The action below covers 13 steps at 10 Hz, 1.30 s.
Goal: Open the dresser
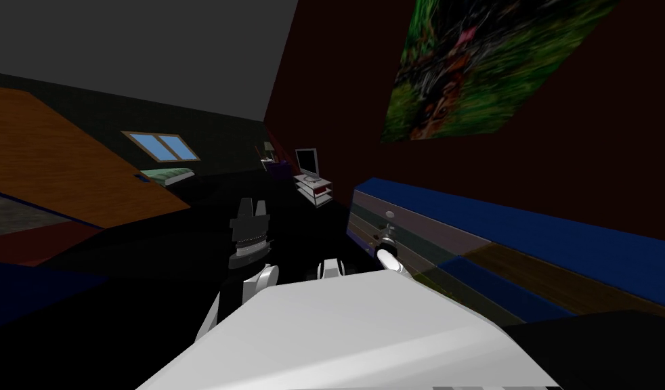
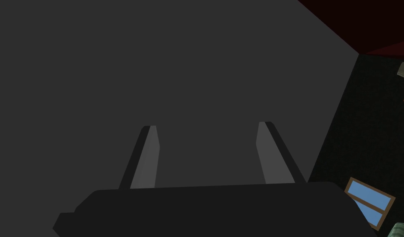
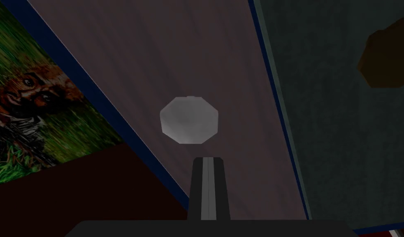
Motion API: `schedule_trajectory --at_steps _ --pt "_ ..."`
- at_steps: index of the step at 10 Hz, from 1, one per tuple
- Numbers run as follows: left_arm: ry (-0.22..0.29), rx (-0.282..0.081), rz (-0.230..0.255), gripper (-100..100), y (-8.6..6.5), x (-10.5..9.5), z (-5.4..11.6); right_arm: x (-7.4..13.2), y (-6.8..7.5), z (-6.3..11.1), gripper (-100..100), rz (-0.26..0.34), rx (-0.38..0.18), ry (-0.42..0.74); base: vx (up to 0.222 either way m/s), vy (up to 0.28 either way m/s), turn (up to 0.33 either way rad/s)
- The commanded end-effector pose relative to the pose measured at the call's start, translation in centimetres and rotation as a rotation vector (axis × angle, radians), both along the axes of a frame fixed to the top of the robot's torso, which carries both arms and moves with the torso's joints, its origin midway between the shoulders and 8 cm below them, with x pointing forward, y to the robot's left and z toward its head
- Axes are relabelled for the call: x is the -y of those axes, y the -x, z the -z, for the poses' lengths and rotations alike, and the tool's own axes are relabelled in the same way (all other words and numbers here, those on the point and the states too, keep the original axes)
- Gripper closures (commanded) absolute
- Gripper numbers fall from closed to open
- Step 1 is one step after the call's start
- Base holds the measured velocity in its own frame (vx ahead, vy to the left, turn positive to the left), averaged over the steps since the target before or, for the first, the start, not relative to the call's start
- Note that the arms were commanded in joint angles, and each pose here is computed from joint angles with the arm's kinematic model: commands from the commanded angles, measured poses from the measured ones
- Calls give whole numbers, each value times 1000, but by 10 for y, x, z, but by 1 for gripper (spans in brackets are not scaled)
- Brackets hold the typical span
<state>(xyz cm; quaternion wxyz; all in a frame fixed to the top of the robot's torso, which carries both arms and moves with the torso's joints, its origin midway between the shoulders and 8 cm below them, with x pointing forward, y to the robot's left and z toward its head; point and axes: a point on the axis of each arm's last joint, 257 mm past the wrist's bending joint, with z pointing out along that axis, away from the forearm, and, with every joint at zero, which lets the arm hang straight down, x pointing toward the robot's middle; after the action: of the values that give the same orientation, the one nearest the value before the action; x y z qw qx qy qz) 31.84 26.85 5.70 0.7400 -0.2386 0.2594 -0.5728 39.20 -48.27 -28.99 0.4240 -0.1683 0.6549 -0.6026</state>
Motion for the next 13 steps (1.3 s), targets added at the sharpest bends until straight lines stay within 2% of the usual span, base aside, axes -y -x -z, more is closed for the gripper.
schedule_trajectory --at_steps 1,2,9,10,13 --pt "0 0 0 0 0 0 0 -2 -1 -1 100 -3 0 0 -51 71 -10" --pt "0 0 0 0 0 0 0 0 -10 -4 -100 -8 13 -33 -13 -37 5" --pt "-1 0 0 0 0 0 0 5 -53 -24 -100 -40 88 -174 26 -102 10" --pt "-1 0 0 0 0 0 0 5 -47 -23 -100 -35 82 -160 6 -42 4" --pt "0 0 0 0 0 0 0 28 -53 -27 -100 34 89 -160 -73 -65 218"
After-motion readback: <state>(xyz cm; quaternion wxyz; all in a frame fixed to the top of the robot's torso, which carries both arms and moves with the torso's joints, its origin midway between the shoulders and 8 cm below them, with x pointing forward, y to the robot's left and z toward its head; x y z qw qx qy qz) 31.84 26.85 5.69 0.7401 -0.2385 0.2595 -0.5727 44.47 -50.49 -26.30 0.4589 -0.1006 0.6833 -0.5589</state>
